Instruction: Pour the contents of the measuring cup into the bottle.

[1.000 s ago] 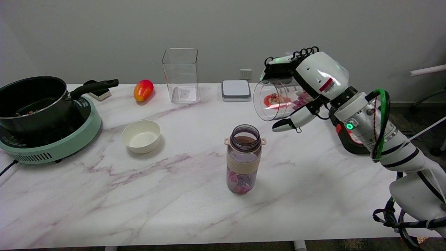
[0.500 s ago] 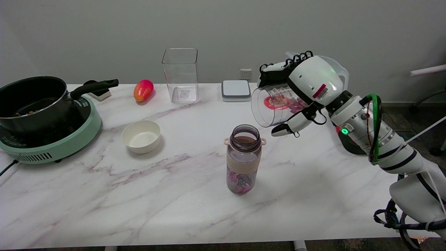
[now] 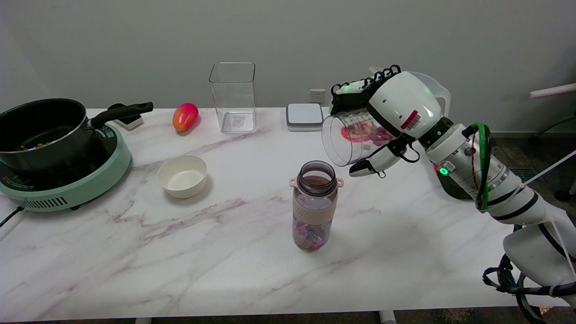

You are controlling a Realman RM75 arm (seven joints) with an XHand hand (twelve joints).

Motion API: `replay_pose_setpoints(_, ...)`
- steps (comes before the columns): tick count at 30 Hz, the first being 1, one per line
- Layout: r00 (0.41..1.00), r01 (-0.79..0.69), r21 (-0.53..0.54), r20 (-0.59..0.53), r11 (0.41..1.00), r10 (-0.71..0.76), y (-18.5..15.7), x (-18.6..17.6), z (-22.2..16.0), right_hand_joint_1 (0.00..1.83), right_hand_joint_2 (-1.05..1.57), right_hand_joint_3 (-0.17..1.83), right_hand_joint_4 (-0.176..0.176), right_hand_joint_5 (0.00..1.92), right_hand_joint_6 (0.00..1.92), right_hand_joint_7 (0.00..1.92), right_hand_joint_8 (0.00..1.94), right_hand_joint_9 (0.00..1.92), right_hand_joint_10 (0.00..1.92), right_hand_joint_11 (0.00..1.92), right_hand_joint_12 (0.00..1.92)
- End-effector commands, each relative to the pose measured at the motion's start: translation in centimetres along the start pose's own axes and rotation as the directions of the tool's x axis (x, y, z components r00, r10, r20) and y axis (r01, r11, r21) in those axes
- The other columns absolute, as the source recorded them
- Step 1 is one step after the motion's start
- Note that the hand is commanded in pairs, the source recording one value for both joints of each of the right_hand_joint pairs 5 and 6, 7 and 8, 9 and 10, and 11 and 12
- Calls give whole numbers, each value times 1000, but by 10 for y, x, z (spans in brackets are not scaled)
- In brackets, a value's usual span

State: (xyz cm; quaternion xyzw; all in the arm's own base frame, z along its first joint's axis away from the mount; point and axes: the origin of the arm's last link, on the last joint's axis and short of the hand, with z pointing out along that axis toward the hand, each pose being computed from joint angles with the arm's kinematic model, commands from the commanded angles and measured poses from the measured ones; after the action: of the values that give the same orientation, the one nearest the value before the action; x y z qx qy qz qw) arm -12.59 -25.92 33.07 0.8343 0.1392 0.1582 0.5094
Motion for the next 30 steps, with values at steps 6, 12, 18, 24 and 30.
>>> replay_pose_setpoints(6, 993, 112, 53, 29, 992, -113, -5, -3, 8, 1287, 1400, 293, 0, 1670, 1670, 1512, 1512, 1414, 1414, 1267, 1267)
replay_pose_setpoints(12, 988, 152, 67, 5, 986, -153, -4, 3, 15, 1293, 1388, 302, 0, 1670, 1670, 1509, 1509, 1411, 1411, 1265, 1265)
replay_pose_setpoints(18, 987, 159, 79, -22, 984, -158, -4, 9, 21, 1316, 1351, 321, 0, 1658, 1658, 1500, 1500, 1400, 1400, 1258, 1258)
replay_pose_setpoints(24, 986, 164, 116, -40, 980, -160, -8, 11, 21, 1332, 1329, 341, 0, 1653, 1653, 1497, 1497, 1395, 1395, 1254, 1254)
replay_pose_setpoints(30, 985, 174, 136, -34, 975, -171, -12, 9, 18, 1330, 1356, 331, 0, 1670, 1670, 1518, 1518, 1408, 1408, 1266, 1266)
